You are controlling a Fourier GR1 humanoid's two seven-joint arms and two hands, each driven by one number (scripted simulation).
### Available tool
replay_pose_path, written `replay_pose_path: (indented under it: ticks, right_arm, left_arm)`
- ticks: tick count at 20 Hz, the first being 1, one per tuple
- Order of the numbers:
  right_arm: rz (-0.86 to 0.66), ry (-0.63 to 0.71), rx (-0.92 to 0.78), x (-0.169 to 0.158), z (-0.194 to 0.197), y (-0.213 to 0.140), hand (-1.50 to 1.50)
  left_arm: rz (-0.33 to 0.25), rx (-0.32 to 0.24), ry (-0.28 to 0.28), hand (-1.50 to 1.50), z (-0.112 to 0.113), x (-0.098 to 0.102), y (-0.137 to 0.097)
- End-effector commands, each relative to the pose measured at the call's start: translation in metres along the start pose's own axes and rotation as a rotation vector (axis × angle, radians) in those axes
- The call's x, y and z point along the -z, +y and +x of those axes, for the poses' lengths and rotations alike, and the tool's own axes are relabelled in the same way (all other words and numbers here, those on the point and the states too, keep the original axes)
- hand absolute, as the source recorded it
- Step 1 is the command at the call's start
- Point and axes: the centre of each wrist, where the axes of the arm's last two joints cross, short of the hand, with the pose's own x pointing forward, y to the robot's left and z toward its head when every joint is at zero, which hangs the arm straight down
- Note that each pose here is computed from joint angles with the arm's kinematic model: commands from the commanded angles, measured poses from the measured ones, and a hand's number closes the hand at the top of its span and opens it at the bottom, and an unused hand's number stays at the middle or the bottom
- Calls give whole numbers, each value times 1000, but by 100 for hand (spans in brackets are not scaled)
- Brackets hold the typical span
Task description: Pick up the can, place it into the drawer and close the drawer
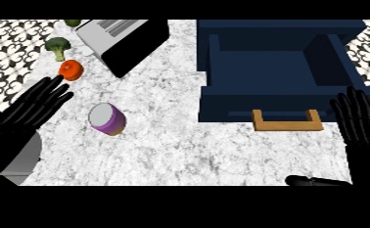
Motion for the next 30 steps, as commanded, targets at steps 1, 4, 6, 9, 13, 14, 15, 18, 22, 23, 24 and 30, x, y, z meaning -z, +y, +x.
replay_pose_path:
  ticks: [1,4,6,9,13,14,15,18,22,23,24,30]
  right_arm:
    - [-24,-11,8,8,-1,-20,-150]
    - [-4,26,-27,-3,-10,-26,-150]
    - [-20,-3,-6,-18,-18,-21,-150]
    - [2,-11,7,-12,-4,-32,-150]
    - [-12,1,-16,-7,-7,-15,-150]
    - [-1,8,-12,-25,1,-36,-150]
    - [-21,14,-18,-17,-12,-17,-150]
    - [-13,-1,-28,-9,-5,-28,-150]
    - [-3,-8,-20,-32,-9,-27,-150]
    - [-3,-7,-13,-16,2,-19,-150]
    - [-11,3,-23,-31,2,-29,-150]
    - [-14,6,-1,-19,-28,-29,-150]
  left_arm:
    - [5,-6,25,-150,-4,8,6]
    - [31,12,18,-150,-11,-6,10]
    - [39,7,26,-150,-21,11,7]
    - [25,7,46,-150,-37,20,6]
    - [5,-10,56,-150,-75,26,-10]
    - [33,3,44,-150,-49,16,-6]
    - [31,14,34,-150,-49,43,-7]
    - [36,25,67,-150,-74,34,-18]
    - [58,8,66,-150,-89,37,15]
    - [62,5,70,-150,-90,19,14]
    - [58,8,65,-150,-102,24,4]
    - [81,28,84,-150,-120,28,25]
